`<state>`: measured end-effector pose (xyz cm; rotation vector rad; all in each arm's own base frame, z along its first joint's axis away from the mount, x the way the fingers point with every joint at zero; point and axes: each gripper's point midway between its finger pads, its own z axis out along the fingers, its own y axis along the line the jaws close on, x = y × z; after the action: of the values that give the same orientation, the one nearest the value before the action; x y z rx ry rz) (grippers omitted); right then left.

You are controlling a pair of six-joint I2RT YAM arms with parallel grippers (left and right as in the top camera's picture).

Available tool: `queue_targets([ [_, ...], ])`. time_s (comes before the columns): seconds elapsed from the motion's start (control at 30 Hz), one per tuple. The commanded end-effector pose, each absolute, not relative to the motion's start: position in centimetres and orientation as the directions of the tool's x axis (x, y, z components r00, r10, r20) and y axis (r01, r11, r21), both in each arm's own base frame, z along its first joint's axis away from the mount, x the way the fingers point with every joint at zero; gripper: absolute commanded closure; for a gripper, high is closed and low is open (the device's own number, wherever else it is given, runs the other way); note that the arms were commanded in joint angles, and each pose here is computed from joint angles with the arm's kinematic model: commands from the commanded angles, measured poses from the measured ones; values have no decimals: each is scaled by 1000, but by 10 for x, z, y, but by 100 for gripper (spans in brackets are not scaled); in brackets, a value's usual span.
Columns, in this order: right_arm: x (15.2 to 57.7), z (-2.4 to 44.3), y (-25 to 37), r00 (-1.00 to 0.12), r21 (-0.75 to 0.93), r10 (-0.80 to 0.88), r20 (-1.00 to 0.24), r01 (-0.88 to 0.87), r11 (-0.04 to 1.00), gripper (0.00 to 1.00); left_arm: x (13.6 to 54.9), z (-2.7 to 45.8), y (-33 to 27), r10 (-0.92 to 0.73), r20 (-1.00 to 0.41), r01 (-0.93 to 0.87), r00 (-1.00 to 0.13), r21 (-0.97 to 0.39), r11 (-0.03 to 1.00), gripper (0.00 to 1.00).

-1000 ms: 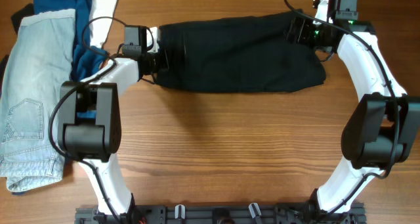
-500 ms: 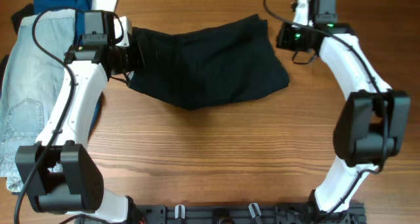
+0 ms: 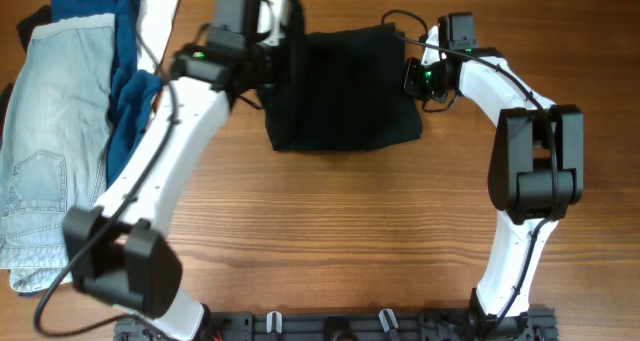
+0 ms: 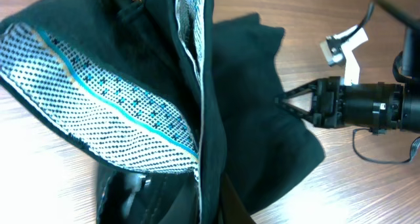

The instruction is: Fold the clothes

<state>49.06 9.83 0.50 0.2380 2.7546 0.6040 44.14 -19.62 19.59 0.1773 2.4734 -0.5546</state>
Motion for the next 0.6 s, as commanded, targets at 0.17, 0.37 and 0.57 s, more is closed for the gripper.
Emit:
queue_targets([
  [0.17, 495, 11, 119, -940, 579, 255, -226, 81, 812, 96, 456, 174, -281, -115, -551, 219, -827, -503, 836, 96],
  [0.37, 496, 14, 120, -938, 609, 277, -210, 97, 787, 96, 457, 144, -330, -115, -544, 247, -831, -547, 800, 96],
  [0.57, 511, 52, 102, -907, 650, 315, -279, 63, 757, 96, 456, 127, -337, -99, -531, 247, -842, -542, 804, 0],
])
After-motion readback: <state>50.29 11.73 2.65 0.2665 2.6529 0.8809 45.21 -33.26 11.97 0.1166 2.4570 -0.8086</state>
